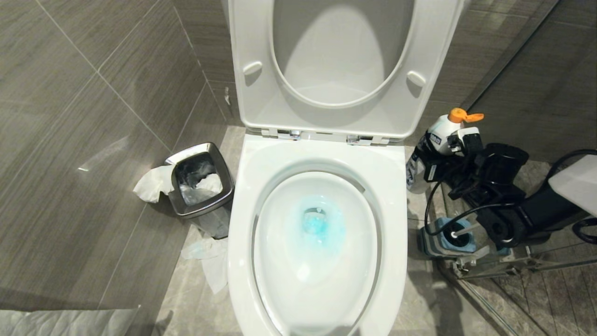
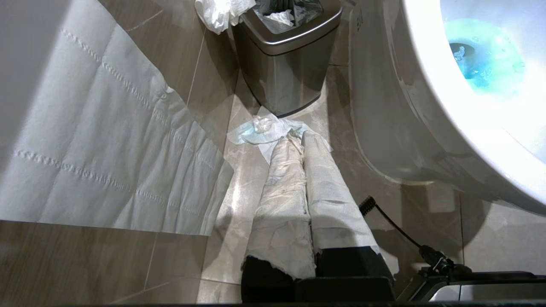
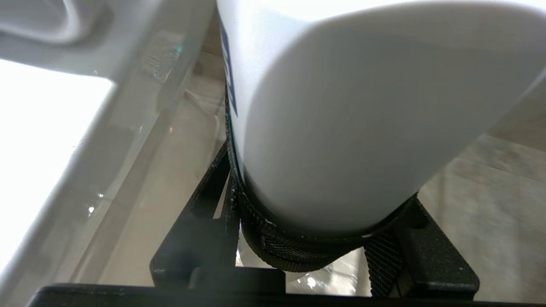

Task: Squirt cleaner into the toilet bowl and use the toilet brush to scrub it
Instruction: Place the cleaning agent on the floor

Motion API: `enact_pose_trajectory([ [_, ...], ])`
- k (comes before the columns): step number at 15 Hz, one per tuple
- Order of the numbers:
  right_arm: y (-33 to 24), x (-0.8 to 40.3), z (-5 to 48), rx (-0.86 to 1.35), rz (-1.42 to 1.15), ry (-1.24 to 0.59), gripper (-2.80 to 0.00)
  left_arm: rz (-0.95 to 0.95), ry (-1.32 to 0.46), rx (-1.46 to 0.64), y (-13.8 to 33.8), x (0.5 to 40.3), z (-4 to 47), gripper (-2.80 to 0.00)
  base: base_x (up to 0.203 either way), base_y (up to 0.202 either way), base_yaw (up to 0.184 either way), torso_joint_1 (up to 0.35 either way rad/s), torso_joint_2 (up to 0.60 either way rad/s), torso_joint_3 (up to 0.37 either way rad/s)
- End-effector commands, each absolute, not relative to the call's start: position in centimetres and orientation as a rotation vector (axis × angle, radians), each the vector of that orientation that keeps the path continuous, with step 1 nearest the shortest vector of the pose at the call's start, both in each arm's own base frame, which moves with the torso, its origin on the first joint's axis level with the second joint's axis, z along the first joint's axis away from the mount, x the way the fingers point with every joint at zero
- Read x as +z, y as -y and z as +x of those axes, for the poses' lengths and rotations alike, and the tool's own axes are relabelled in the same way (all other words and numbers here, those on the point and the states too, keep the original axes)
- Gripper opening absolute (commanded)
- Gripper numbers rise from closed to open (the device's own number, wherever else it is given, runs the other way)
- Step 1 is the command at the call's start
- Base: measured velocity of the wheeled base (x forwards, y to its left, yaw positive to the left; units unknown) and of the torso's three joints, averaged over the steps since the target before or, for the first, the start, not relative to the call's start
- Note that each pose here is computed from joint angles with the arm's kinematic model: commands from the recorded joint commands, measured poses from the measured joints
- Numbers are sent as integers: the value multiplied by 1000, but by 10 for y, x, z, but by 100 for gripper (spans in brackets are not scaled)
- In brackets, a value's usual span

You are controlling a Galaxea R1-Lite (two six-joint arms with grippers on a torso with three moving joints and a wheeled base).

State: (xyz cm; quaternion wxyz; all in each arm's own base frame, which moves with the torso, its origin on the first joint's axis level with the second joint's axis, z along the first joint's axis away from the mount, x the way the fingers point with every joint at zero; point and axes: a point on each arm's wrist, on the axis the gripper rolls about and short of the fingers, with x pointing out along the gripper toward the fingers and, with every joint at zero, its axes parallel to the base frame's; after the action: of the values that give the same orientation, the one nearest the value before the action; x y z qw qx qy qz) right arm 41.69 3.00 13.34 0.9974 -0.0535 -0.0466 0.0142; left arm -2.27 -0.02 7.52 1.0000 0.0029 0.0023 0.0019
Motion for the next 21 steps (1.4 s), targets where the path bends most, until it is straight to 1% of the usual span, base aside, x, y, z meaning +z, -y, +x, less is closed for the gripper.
enact_pose_trajectory([
  [1, -37, 102, 436, 40, -111, 83, -280, 6, -6, 5, 0, 75, -23, -280, 0, 0, 0, 0, 0, 0],
  [3, -38, 90, 441, 41, -110, 106, -280, 6, -6, 5, 0, 75, -23, -280, 0, 0, 0, 0, 0, 0],
  [7, -39, 68, 449, 41, -114, 86, -280, 6, -6, 5, 0, 75, -23, -280, 0, 0, 0, 0, 0, 0],
  [12, -45, 54, 465, 70, -129, 103, -280, 6, -6, 5, 0, 75, -23, -280, 0, 0, 0, 0, 0, 0],
  [15, -50, 48, 466, 80, -129, 97, -280, 6, -6, 5, 0, 75, -23, -280, 0, 0, 0, 0, 0, 0],
  [21, -49, 51, 468, 77, -128, 107, -280, 6, -7, 5, 0, 75, -22, -280, 0, 0, 0, 0, 0, 0],
])
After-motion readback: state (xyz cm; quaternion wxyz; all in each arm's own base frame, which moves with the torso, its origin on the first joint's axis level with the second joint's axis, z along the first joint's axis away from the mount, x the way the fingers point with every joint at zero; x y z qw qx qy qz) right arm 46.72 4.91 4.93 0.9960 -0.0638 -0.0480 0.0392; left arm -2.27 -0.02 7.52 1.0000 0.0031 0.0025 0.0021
